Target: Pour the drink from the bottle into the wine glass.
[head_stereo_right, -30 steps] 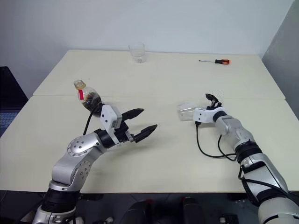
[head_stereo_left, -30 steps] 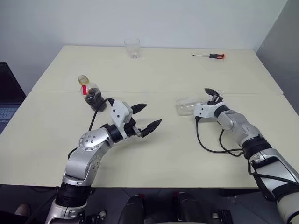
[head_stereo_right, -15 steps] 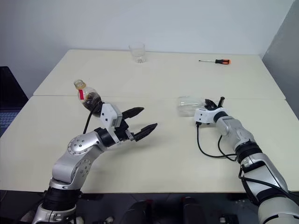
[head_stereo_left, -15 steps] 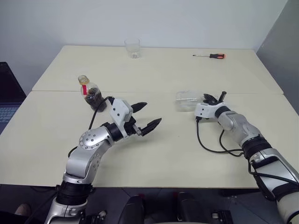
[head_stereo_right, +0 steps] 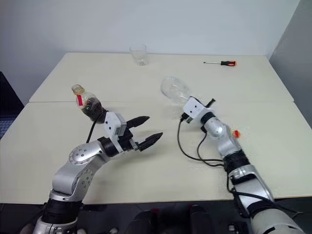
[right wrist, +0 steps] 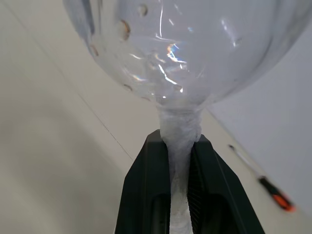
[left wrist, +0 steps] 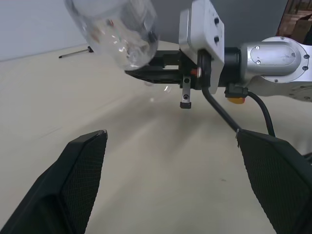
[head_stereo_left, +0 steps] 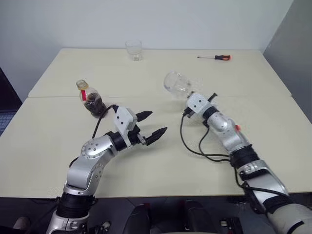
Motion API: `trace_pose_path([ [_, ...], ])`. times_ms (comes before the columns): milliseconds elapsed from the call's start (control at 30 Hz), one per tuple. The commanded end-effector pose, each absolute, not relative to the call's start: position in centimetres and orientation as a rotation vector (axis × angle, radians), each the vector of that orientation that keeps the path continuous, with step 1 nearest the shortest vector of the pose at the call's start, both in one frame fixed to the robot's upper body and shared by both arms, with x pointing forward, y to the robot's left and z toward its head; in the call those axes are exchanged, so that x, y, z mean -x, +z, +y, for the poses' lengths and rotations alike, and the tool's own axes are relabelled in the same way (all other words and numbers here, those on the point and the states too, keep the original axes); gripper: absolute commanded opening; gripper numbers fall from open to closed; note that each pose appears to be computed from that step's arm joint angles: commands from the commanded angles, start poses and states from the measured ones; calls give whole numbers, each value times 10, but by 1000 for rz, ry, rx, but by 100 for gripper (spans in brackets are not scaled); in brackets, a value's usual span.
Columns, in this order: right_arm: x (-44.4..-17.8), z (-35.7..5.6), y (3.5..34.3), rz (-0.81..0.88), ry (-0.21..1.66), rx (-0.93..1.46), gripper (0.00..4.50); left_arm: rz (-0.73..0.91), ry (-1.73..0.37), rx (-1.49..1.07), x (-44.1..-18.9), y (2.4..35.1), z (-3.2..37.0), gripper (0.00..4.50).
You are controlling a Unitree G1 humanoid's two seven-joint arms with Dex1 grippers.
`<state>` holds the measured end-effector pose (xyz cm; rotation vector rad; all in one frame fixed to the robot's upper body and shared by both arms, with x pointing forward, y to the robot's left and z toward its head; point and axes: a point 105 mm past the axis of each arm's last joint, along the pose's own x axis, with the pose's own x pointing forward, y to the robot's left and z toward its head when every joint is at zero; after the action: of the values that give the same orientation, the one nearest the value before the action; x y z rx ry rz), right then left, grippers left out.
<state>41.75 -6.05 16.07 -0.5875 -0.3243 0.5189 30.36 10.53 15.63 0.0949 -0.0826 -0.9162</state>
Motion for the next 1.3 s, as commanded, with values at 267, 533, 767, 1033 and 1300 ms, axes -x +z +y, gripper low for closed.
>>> trace_pose_path([
  [267,-395,-11,173,-350,708,126,16,-119,-915,-64,-281,172,114,450],
  [533,-390,-7,159,-314,753,86,16,-123,-801,-56,-262,174,136,450],
  [767,-385,0,147,-285,770,42,16,-172,-619,-31,-255,186,166,450],
  [1033,-381,-2,132,-244,775,25,16,-143,-499,33,-216,188,171,450],
  [1300,-379,7,125,-218,789,-28,16,-107,-380,31,-195,188,182,450],
])
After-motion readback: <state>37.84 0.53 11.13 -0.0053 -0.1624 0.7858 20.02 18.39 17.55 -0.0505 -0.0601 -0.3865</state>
